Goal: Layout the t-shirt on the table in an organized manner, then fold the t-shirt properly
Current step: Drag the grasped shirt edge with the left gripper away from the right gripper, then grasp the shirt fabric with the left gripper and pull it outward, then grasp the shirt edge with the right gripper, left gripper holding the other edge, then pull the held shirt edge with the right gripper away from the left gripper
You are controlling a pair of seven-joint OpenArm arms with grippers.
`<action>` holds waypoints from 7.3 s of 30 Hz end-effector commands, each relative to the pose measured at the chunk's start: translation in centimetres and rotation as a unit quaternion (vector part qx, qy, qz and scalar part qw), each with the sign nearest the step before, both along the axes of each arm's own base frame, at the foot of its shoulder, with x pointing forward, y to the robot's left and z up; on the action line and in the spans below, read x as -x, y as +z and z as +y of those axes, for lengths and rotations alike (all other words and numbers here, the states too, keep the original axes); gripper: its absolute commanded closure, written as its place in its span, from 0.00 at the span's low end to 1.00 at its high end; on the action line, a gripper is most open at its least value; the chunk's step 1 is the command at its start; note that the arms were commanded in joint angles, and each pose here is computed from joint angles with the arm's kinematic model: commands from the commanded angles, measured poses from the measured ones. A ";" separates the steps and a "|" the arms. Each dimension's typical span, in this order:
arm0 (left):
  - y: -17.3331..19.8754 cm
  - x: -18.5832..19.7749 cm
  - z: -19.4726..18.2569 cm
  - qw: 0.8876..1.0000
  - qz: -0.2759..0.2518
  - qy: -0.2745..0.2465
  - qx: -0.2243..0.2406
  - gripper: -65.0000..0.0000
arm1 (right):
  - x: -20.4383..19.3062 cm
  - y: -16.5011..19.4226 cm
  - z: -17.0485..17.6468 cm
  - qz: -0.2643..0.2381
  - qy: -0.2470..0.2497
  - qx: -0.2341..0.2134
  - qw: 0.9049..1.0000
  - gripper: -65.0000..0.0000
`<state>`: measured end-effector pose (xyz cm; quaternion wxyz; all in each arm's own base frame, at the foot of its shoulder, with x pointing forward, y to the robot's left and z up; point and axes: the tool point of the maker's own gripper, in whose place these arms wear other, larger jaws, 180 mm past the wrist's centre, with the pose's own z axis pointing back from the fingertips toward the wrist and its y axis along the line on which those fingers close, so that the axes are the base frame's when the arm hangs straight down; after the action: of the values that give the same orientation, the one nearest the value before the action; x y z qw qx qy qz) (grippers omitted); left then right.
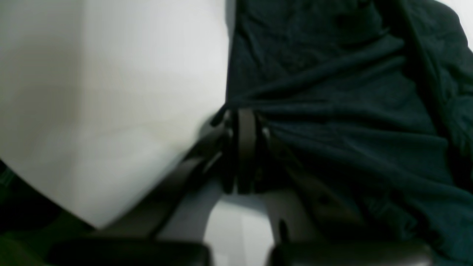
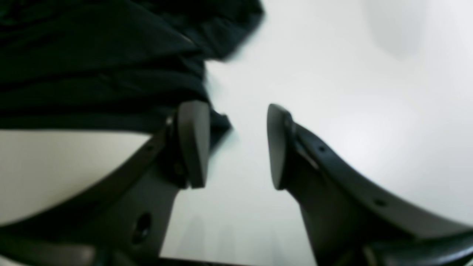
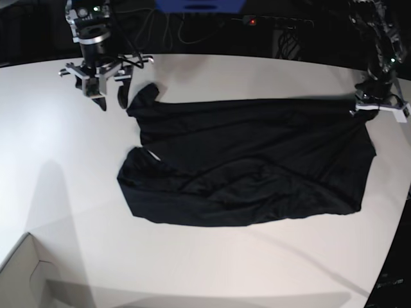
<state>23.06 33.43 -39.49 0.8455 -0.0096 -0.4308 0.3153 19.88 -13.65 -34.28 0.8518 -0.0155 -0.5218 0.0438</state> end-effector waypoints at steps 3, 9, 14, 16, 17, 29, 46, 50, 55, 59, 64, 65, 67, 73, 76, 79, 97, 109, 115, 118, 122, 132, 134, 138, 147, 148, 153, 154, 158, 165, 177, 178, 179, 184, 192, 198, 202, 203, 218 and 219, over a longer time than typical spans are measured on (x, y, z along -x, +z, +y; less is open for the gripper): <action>0.9 0.1 0.8 1.000 0.003 0.002 0.002 0.99 | -0.7 1.1 0.6 -0.023 0.013 -0.002 1.000 0.54; 1.6 0.1 1.5 1.000 0.014 0.011 0.020 0.96 | -1.6 0.2 2.1 -0.004 0.031 -0.011 0.999 0.46; 3.6 -0.5 1.0 1.000 -0.004 -0.003 0.005 0.58 | -1.8 -0.8 3.0 0.023 0.039 -0.015 0.999 0.46; 4.5 -0.9 0.8 1.000 -0.014 -0.008 -0.002 0.43 | -1.8 -0.8 3.0 0.023 0.039 -0.015 0.999 0.46; 4.9 -1.1 0.6 1.000 -0.020 -0.011 -0.005 0.36 | -1.8 -0.8 3.0 0.023 0.039 -0.015 0.999 0.46; 7.3 -9.1 -11.6 0.983 -0.090 -0.151 0.045 0.60 | -1.6 -0.9 3.0 0.026 0.039 -0.015 0.999 0.46; 0.6 -13.3 -18.9 0.971 -0.021 -0.187 0.145 0.46 | -1.4 -1.1 2.7 0.031 0.036 -0.012 0.999 0.46; 0.6 -13.6 -21.4 0.965 -0.015 -0.224 0.133 0.46 | -1.4 -1.1 2.7 0.031 0.036 -0.012 0.999 0.46; 0.6 -14.0 -22.4 0.968 -0.032 -0.236 0.079 0.46 | -1.4 -1.1 2.7 0.031 0.037 -0.011 0.999 0.46; -0.1 -13.3 -22.5 0.968 -0.024 -0.237 0.073 0.46 | -1.3 -1.1 2.4 0.032 0.042 -0.004 0.999 0.46; -0.7 -12.3 -22.3 0.969 -0.016 -0.234 0.075 0.46 | -1.4 -1.1 2.3 0.031 0.042 -0.003 0.999 0.46; -0.8 -12.3 -22.2 0.969 -0.015 -0.233 0.074 0.46 | -1.4 -1.1 2.3 0.031 0.042 -0.003 0.999 0.46; -1.1 -11.9 -22.1 0.970 -0.011 -0.233 0.074 0.46 | -1.4 -1.1 2.3 0.031 0.042 -0.003 0.999 0.46; -1.0 -12.0 -22.2 0.969 -0.012 -0.233 0.075 0.46 | -1.6 -1.0 2.3 0.030 0.042 -0.003 0.999 0.46; -1.0 -12.2 -22.2 0.970 -0.013 -0.233 0.075 0.54 | -1.5 -1.1 2.1 0.030 0.048 0.004 0.998 0.46; -1.0 -12.2 -22.3 0.969 -0.014 -0.235 0.076 0.71 | -1.4 -1.1 2.0 0.031 0.047 0.006 0.998 0.46; 5.7 -15.9 -20.2 0.971 -0.101 -0.212 0.053 0.99 | -1.3 -1.2 1.9 0.034 0.047 0.006 0.998 0.46; 13.1 -22.2 -19.9 0.958 -0.182 -0.217 0.030 0.99 | -0.4 -2.9 1.7 0.060 0.045 0.008 0.997 0.46; 18.4 -28.6 -18.9 0.953 -0.215 -0.211 0.021 0.99 | 0.9 -3.5 0.6 0.075 0.036 0.018 0.996 0.46; 20.0 -32.0 -18.0 0.955 -0.220 -0.197 0.027 0.99 | 1.6 -3.7 -0.4 0.083 0.024 0.023 0.996 0.46; 19.6 -35.1 -17.1 0.960 -0.221 -0.167 0.033 0.99 | 2.5 -4.0 -1.0 0.093 0.016 0.026 0.995 0.46; 15.3 -36.2 -12.9 0.975 -0.198 -0.100 0.018 0.96 | 3.5 -4.4 -0.6 0.105 0.013 0.019 0.994 0.46; 14.9 -35.9 -11.8 0.977 -0.188 -0.097 0.015 0.87 | 3.3 -4.4 -0.4 0.103 0.014 0.018 0.994 0.46; 14.7 -35.1 -11.4 0.979 -0.169 -0.111 0.024 0.59 | 3.0 -4.2 -0.4 0.098 0.015 0.018 0.995 0.46; 12.3 -24.5 -8.9 0.977 -0.164 -0.132 -0.026 0.43 | -0.1 -2.7 -0.5 0.059 0.014 0.019 0.998 0.45; 11.1 -22.8 -8.7 0.979 -0.154 -0.129 -0.024 0.43 | -0.7 -2.4 -0.4 0.052 0.014 0.018 0.998 0.45; 4.2 -15.9 -7.4 0.991 -0.081 -0.106 -0.012 0.43 | -3.6 -0.7 -0.5 0.013 0.015 0.021 1.000 0.45; 3.2 -14.8 -7.1 0.992 -0.068 -0.103 -0.012 0.43 | -4.3 -0.4 -0.5 0.004 0.014 0.021 1.000 0.45; 0.8 -11.7 -5.6 0.996 -0.033 -0.085 -0.014 0.43 | -6.9 1.5 0.0 -0.033 0.021 0.020 0.999 0.45; -1.5 -9.1 -2.2 0.999 0.006 -0.048 -0.015 0.43 | -11.5 -1.3 3.7 -0.021 0.086 0.028 0.996 0.45; -2.1 -7.5 -0.7 0.999 0.019 -0.034 -0.020 0.43 | -13.6 -2.4 9.4 -0.017 0.167 0.035 0.985 0.45; -2.1 -7.4 -0.7 0.999 0.020 -0.034 -0.020 0.43 | -13.7 -2.8 9.7 -0.015 0.173 0.044 0.984 0.45; -2.1 -7.4 -0.7 0.999 0.020 -0.034 -0.020 0.43 | -13.9 -3.1 9.8 -0.014 0.177 0.055 0.983 0.45; -2.2 -7.4 -0.7 0.999 0.020 -0.034 -0.020 0.43 | -14.3 -4.0 10.7 -0.015 0.205 0.105 0.973 0.46; -2.5 -7.2 -0.7 0.999 0.025 -0.033 -0.018 0.43 | -15.7 -2.8 10.7 -0.033 0.203 0.110 0.973 0.46; -2.6 -7.1 -0.7 0.999 0.026 -0.032 -0.017 0.43 | -16.1 -4.1 10.1 -0.015 0.200 0.119 0.972 0.46; -2.6 -7.1 -0.7 0.999 0.026 -0.032 -0.017 0.43 | -16.0 -4.5 9.9 -0.009 0.200 0.120 0.972 0.46; -2.6 -7.1 -0.7 0.999 0.026 -0.032 -0.017 0.43 | -16.0 -4.5 9.9 -0.009 0.200 0.120 0.972 0.46; -2.6 -7.1 -0.7 0.999 0.027 -0.032 -0.017 0.43 | -17.9 -3.0 9.7 -0.027 0.195 0.128 0.972 1.00; -2.6 -7.1 -0.7 0.999 0.027 -0.032 -0.017 0.43 | -17.9 -3.0 9.6 -0.027 0.195 0.129 0.972 1.00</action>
<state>30.28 32.39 -42.22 0.8643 -0.0035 -0.4179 0.2800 36.73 -4.23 -38.96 0.8183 -0.0234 -0.5039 0.2755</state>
